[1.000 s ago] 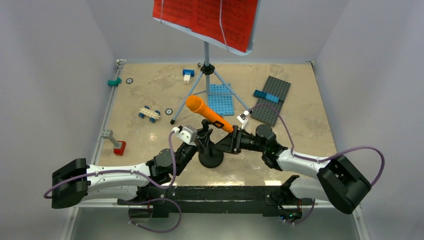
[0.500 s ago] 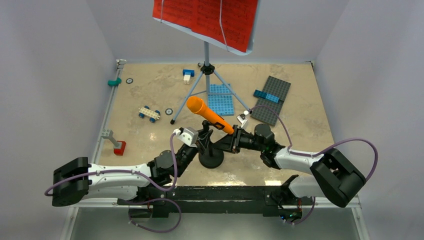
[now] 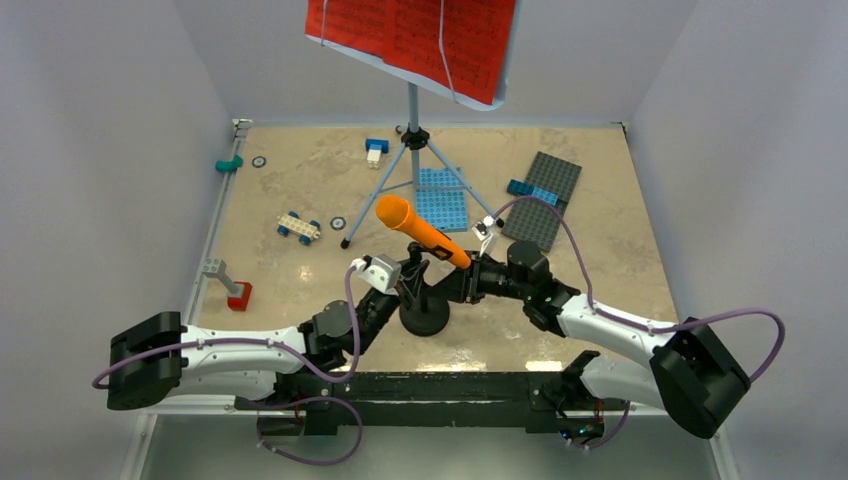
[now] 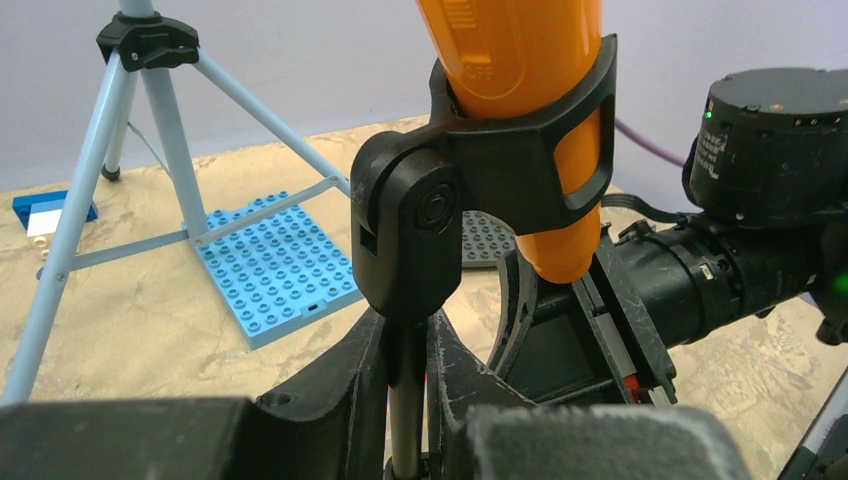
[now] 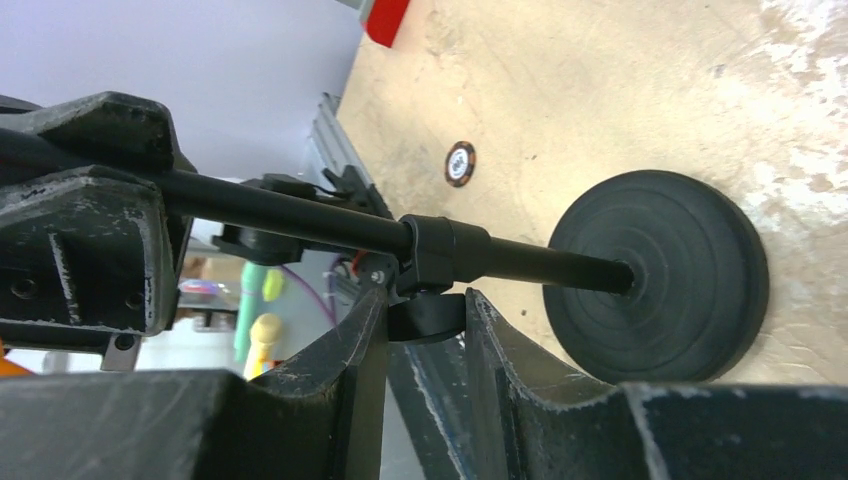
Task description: Pack up the instrument practice props
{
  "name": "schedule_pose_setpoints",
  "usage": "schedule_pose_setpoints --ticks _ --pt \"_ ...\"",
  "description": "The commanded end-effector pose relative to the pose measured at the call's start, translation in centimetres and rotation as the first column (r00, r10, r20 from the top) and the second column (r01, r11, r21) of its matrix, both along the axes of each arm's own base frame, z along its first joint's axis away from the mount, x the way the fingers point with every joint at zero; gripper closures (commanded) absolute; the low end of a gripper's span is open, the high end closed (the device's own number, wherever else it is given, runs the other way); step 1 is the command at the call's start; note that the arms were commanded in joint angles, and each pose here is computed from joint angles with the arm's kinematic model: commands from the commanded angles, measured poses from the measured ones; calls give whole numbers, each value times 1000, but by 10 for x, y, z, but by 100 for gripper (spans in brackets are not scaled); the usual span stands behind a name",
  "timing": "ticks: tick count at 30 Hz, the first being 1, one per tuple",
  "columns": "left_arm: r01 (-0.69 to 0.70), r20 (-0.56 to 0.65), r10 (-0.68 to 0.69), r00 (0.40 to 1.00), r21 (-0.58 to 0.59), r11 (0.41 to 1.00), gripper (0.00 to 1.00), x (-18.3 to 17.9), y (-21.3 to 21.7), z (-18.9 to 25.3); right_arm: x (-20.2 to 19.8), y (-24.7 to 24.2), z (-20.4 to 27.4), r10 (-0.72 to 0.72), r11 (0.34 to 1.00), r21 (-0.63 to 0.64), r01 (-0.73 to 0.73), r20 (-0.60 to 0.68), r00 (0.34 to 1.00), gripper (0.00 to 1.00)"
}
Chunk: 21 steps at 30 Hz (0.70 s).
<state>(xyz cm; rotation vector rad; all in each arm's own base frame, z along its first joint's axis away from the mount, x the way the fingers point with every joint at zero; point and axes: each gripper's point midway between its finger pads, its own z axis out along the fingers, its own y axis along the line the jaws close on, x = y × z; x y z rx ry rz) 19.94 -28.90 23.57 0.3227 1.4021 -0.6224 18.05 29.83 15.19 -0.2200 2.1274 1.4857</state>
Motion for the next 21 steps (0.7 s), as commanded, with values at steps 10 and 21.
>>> schedule_pose_setpoints --ticks 10,21 --pt "9 -66 -5 998 65 998 100 -4 -6 -27 7 -5 19 -41 999 8 40 82 996 42" --pt "-12 -34 14 999 60 998 100 -5 -2 -14 4 -14 3 -51 994 97 56 -51 997 39"
